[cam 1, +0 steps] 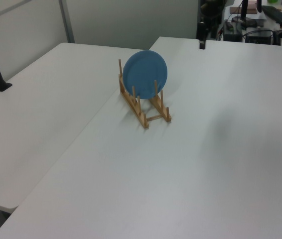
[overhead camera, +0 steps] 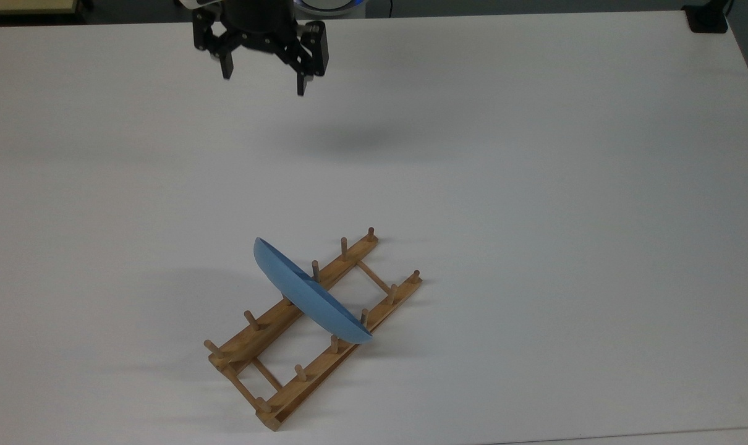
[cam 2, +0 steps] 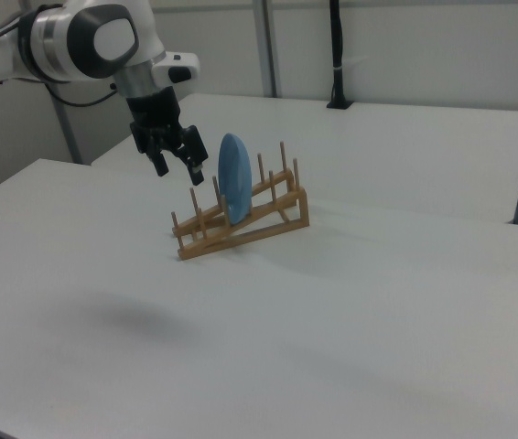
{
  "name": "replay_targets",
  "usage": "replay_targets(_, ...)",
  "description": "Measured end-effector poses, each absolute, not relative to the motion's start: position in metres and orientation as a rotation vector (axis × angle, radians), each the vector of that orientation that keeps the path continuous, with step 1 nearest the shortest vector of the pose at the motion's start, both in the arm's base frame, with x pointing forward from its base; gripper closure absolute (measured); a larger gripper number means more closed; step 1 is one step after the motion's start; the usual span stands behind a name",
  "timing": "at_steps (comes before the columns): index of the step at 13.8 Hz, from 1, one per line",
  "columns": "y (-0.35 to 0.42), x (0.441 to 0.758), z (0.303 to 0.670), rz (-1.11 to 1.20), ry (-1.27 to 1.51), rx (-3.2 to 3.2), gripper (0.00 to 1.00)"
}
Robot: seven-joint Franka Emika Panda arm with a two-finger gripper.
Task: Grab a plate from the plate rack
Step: 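Move the open gripper toward the blue plate in the wooden rack, then lower the gripper over the plate rim and align fingers around it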
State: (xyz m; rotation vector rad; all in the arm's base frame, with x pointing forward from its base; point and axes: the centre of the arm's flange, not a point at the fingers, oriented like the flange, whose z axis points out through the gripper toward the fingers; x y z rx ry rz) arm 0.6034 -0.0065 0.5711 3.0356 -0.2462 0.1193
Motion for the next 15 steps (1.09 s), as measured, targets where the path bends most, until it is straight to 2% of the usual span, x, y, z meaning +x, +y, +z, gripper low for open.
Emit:
replay_targets(7,-0.001,0.667,0.562,0.588,-0.143,2.930,0.00)
replay_targets(10,0.021,0.688,0.540,0.681,-0.018,2.854,0.02)
replay_targets(11,0.031,0.696,0.527,0.700,0.021,2.828,0.14)
replay_targets(12,0.036,0.702,0.516,0.722,0.034,2.803,0.14)
replay_targets(13,0.038,0.705,0.510,0.741,0.034,2.783,0.20)
replay_targets(14,0.039,0.709,0.505,0.763,0.025,2.761,0.31)
replay_targets(15,0.040,0.711,0.500,0.779,0.014,2.744,0.33)
